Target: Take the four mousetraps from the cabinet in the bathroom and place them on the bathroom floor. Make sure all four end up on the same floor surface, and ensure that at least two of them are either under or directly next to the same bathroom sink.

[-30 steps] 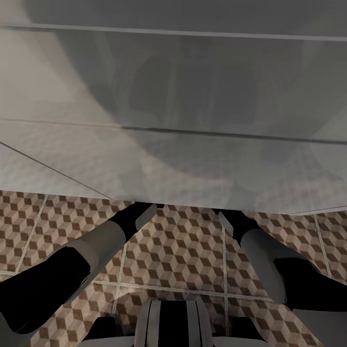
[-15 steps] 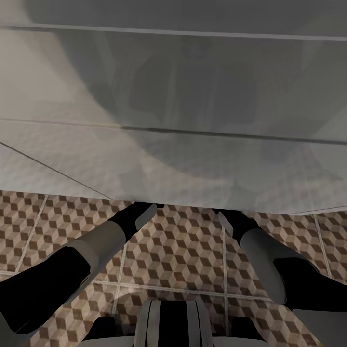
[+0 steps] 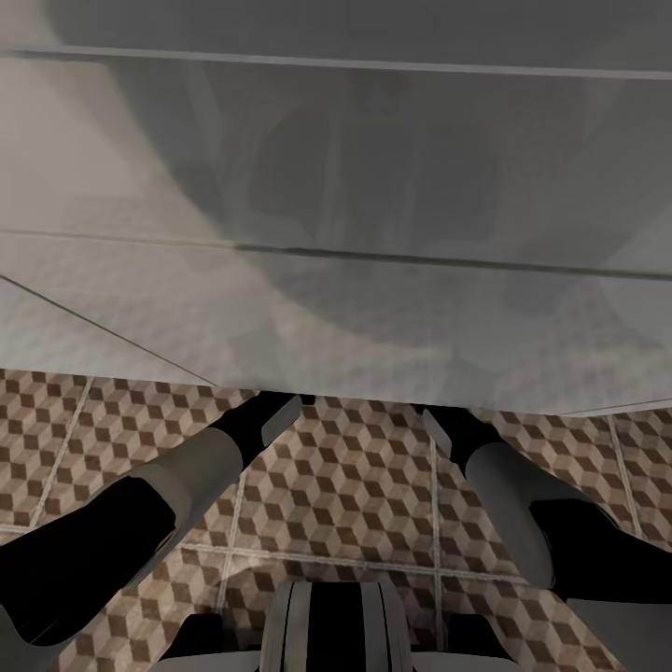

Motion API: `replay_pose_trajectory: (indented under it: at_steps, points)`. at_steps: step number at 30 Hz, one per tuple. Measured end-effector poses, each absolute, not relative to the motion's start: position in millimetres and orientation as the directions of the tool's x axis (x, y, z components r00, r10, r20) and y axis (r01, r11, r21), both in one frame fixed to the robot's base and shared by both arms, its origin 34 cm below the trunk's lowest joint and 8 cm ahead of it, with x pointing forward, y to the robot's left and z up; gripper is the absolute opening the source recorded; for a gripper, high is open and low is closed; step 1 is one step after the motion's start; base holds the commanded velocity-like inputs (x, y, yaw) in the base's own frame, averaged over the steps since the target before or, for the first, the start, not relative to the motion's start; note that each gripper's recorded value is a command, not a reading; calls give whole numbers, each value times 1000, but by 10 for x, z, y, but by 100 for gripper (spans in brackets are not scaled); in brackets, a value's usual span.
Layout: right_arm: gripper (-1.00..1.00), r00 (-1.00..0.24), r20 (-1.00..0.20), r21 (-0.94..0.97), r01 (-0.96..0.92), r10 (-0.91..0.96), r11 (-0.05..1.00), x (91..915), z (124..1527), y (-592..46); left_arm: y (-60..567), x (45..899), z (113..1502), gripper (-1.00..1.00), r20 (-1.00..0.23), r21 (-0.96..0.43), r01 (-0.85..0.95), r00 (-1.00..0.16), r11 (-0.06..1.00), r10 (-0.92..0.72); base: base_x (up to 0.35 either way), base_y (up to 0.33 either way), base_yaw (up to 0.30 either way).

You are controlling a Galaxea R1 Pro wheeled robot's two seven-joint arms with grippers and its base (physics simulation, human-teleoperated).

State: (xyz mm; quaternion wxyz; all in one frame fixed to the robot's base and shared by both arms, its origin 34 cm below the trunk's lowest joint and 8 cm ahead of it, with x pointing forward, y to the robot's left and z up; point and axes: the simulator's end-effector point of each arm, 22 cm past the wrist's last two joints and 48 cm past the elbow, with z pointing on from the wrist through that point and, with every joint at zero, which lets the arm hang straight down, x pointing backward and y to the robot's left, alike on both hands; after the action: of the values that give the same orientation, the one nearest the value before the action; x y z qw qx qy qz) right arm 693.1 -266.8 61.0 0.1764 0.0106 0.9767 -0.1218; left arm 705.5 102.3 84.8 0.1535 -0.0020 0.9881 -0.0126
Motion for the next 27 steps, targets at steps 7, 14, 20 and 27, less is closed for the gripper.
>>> replay_pose_trajectory:
  at_steps: [7, 14, 20, 27]
  points:
    - [-100, -933, -360, -233, 67, -21, 970, 6962, 630, -2666, 1031, 7016, 837, -100, -296, -28, -7, -955, 1000, -15, 0, 0, -156]
    - [-100, -932, -361, -232, 68, -21, 970, 6968, 635, -2666, 1037, 7011, 834, -100, -295, -27, -8, -955, 1000, -16, 0, 0, -18]
    - [-100, -932, -363, -232, 69, -21, 970, 6971, 636, -2667, 1037, 7011, 834, -100, -295, -26, -8, -955, 1000, -15, 0, 0, -1]
    - [-100, -933, -360, -233, 68, -21, 970, 6964, 632, -2666, 1038, 7011, 834, -100, -295, -26, -8, -955, 1000, -15, 0, 0, 0]
